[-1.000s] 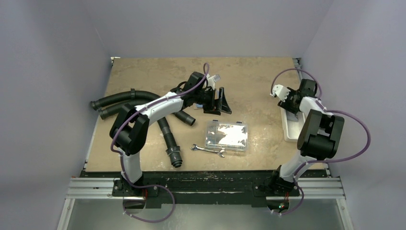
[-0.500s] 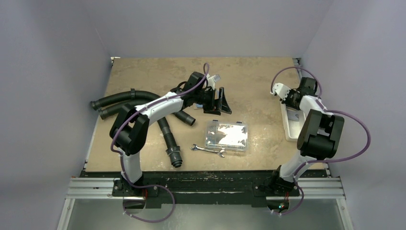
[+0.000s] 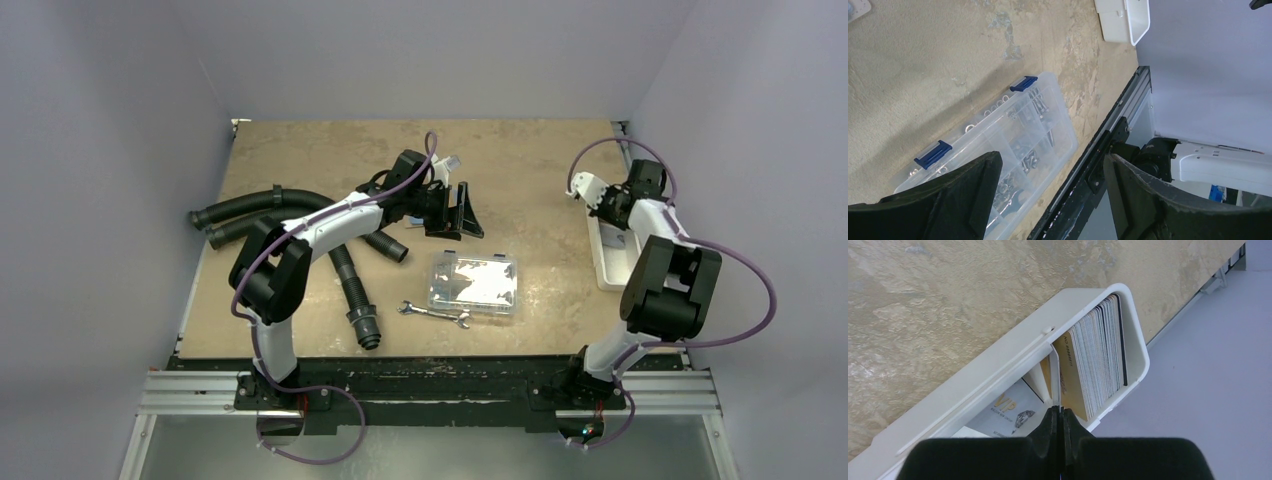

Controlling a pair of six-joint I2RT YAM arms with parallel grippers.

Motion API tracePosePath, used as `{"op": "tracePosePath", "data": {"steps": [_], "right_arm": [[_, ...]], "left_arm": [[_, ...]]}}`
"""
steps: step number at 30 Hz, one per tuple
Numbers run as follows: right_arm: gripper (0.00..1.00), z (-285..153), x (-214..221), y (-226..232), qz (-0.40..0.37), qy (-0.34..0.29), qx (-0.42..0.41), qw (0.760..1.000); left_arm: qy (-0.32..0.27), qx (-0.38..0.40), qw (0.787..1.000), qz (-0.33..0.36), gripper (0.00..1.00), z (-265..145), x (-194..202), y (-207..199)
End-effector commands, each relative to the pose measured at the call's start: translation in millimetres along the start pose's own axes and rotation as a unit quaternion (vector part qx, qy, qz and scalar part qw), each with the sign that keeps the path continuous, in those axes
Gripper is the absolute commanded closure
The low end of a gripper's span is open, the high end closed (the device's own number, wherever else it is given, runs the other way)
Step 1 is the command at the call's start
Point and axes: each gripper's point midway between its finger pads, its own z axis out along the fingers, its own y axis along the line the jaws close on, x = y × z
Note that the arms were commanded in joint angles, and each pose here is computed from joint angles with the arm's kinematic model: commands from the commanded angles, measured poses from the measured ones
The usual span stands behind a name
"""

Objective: Put the credit cards into the card holder
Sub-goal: Pick up the credit card from the storage box.

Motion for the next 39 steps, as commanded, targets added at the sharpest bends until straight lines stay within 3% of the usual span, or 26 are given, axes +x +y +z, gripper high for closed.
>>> {"op": "tracePosePath", "data": {"steps": [1, 11, 18, 23, 27, 30, 32, 34, 39], "right_arm": [[1.00, -21.5, -10.7, -22.2, 0.003, -0.020, 0.039, 0.999], [1.00, -37.6, 2.0, 5.2, 0.048, -0.012, 0.000, 0.999], [1.00, -56.6, -2.3, 8.5, 0.183, -0.035, 0.025, 0.982], [1.00, -67.8, -9.8, 4.9, 0.321, -0.054, 0.069, 0.943], [1.00, -85.9, -8.7, -6.5, 0.439, -0.072, 0.144, 0.884], [1.00, -111.6, -0.7, -22.3, 0.549, -0.081, 0.234, 0.798], [1.00, -127.7, -3.0, -27.8, 0.594, -0.102, 0.262, 0.754], [1.00, -136.0, -13.7, -23.7, 0.643, -0.126, 0.257, 0.710], [1.00, -120.9, -47.8, 7.8, 0.742, -0.137, 0.140, 0.641]], "left_arm": [[-0.027, 0.030, 0.999, 0.035, 0.20, -12.7, -18.7, -27.1], [-0.028, 0.035, 0.998, 0.038, 0.20, -15.0, -19.0, -32.7], [-0.033, 0.040, 0.998, 0.044, 0.20, -20.0, -20.7, -40.0], [-0.033, 0.040, 0.997, 0.049, 0.20, -19.3, -18.9, -42.2], [-0.036, 0.034, 0.997, 0.054, 0.20, -21.0, -20.8, -41.7], [-0.039, 0.029, 0.997, 0.058, 0.21, -22.3, -22.1, -41.5], [-0.043, 0.025, 0.997, 0.063, 0.20, -23.8, -24.3, -41.9], [-0.045, 0.016, 0.997, 0.067, 0.20, -24.0, -26.0, -38.7], [-0.044, 0.006, 0.997, 0.068, 0.20, -21.6, -25.5, -32.5]]}}
